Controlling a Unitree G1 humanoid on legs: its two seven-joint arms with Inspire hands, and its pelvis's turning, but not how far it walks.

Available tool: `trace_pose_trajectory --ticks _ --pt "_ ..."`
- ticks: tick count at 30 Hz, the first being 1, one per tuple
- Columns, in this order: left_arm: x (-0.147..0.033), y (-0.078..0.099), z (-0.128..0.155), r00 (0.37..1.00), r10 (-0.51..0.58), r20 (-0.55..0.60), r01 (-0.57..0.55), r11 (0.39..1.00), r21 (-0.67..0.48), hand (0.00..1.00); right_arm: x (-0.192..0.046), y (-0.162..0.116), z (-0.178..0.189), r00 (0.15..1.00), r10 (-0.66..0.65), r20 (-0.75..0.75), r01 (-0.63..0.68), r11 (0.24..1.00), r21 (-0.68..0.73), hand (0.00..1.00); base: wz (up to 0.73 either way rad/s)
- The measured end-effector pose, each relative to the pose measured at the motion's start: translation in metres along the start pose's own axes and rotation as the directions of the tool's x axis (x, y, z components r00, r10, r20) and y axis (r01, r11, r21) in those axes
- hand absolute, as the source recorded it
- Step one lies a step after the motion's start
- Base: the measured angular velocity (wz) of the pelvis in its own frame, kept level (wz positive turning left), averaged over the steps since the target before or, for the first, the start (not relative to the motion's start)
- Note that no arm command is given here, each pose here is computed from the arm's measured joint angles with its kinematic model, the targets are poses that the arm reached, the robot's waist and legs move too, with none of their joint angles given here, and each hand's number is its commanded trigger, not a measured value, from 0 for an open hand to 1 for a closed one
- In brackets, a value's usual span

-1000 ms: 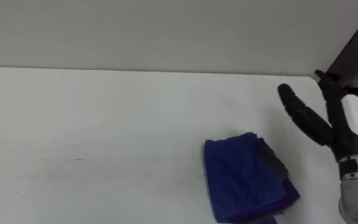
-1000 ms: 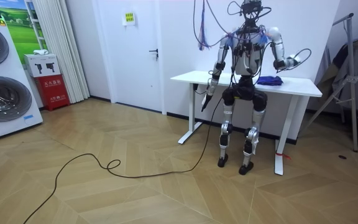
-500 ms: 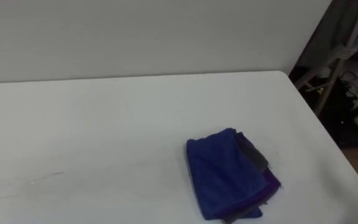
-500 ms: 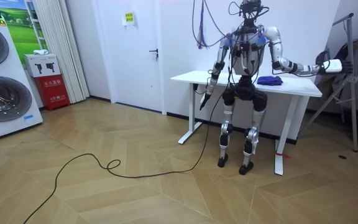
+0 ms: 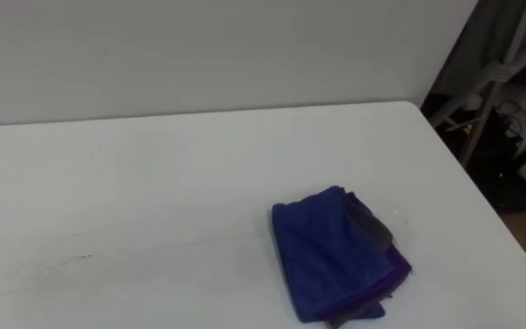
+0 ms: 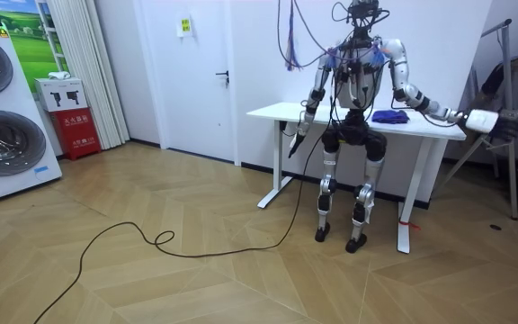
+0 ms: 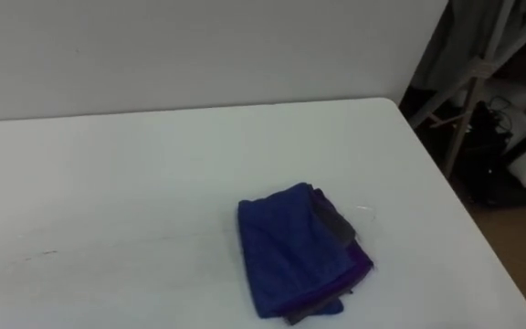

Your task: Wipe table

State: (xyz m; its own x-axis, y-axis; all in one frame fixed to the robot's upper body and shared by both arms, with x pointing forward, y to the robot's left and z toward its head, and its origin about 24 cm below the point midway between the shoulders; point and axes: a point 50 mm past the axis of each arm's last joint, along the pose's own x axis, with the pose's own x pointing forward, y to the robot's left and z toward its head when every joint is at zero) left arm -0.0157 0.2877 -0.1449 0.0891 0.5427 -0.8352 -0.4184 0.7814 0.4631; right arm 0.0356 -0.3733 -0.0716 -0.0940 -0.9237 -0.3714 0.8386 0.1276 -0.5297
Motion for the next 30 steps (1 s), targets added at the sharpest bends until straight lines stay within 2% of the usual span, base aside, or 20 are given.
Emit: trace_pose_trajectory --ticks 2,7,10,13,15,18,24,30 --pt "0.000 0.000 -0.002 1.000 -0.002 -0.009 0.002 1.000 0.001 0.00 0.002 -0.007 -0.019 0.994 -0.026 -0.105 0.028 1.000 0.015 0.00 0.02" --pt "-0.001 -0.003 -0.003 1.000 -0.014 -0.012 0.014 1.000 -0.005 0.00 -0.007 -0.031 -0.081 0.949 -0.063 -0.310 0.022 0.991 -0.135 0.00 -0.01" --pt "-0.002 -0.005 -0.008 0.999 -0.028 -0.024 0.028 1.000 0.006 0.00 -0.020 -0.036 -0.110 0.916 -0.030 -0.401 -0.069 0.970 -0.231 0.00 -0.04" --pt "-0.002 -0.005 -0.014 0.999 -0.031 -0.044 0.033 0.999 0.041 0.00 -0.029 -0.033 -0.124 0.906 0.037 -0.422 -0.208 0.907 -0.366 0.00 0.00" --pt "-0.003 -0.011 -0.018 0.996 -0.052 -0.068 0.058 0.995 0.080 0.00 -0.035 -0.019 -0.124 0.912 0.127 -0.390 -0.325 0.805 -0.497 0.00 0.00" --pt "-0.003 -0.021 -0.018 0.993 -0.079 -0.087 0.088 0.990 0.108 0.00 -0.041 0.000 -0.121 0.901 0.235 -0.366 -0.420 0.684 -0.596 0.00 0.04" --pt "-0.004 -0.031 -0.011 0.994 -0.087 -0.063 0.097 0.981 0.167 0.00 -0.052 0.035 -0.108 0.861 0.409 -0.302 -0.479 0.453 -0.752 0.00 0.10" --pt "-0.006 -0.036 -0.013 0.996 -0.083 -0.045 0.092 0.959 0.269 0.00 -0.067 0.048 -0.115 0.807 0.500 -0.314 -0.492 0.274 -0.826 0.00 0.14"
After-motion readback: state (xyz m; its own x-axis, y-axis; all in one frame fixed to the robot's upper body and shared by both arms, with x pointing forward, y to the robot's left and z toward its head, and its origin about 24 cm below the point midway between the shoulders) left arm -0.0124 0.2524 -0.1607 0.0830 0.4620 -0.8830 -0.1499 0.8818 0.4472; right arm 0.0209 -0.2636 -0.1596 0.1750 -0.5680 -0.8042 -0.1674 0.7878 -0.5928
